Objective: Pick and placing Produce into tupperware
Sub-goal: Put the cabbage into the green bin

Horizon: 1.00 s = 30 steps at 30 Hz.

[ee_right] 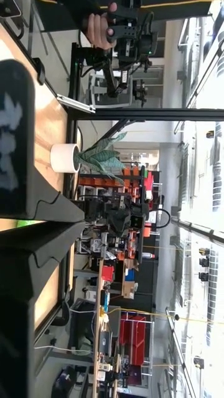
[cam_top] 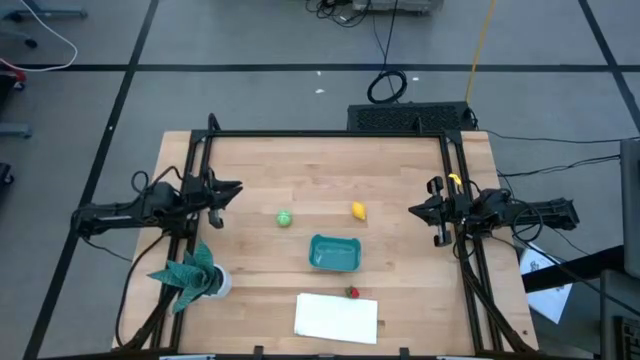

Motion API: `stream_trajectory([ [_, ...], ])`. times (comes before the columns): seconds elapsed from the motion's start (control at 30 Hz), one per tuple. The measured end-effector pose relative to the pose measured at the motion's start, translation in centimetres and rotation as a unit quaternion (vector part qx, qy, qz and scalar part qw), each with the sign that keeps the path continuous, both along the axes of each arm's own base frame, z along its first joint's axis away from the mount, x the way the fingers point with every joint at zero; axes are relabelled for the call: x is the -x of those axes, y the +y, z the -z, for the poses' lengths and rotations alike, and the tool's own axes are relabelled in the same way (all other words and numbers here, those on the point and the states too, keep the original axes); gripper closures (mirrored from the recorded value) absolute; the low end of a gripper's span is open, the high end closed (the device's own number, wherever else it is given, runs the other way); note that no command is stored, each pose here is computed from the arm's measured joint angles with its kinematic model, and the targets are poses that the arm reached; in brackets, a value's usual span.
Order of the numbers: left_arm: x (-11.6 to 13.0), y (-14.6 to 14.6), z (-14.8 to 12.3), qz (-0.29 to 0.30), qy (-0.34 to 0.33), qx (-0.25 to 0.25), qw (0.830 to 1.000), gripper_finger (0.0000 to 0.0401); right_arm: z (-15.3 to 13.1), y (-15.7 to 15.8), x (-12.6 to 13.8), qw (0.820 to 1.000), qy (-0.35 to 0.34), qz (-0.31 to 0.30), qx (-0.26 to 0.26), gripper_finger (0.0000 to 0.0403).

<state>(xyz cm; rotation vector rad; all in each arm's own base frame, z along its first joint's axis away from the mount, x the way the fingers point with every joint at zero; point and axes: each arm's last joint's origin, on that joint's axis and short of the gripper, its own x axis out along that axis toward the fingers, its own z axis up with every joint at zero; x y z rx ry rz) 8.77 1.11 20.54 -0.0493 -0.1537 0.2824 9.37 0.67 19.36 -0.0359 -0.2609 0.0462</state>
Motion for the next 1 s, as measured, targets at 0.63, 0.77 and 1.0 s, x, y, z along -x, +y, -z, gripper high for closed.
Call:
stream_trajectory([
  [0.63, -3.6, 1.2, -8.0, -0.035, 0.066, -0.010, 0.997, 0.0329, 0.0, 0.0, 0.0, 1.000, 0.000, 0.003, 0.007, 0.0403],
  [0.77, -5.2, 1.8, -8.1, -0.021, 0.096, -0.006, 0.995, 0.0329, 0.0, 0.0, 0.0, 1.000, -0.001, 0.003, 0.007, 0.0403],
  [1.0, -7.8, 3.4, -8.8, 0.011, 0.109, -0.003, 0.994, 0.0329, 0.0, 0.0, 0.0, 1.000, -0.001, 0.003, 0.007, 0.0403],
])
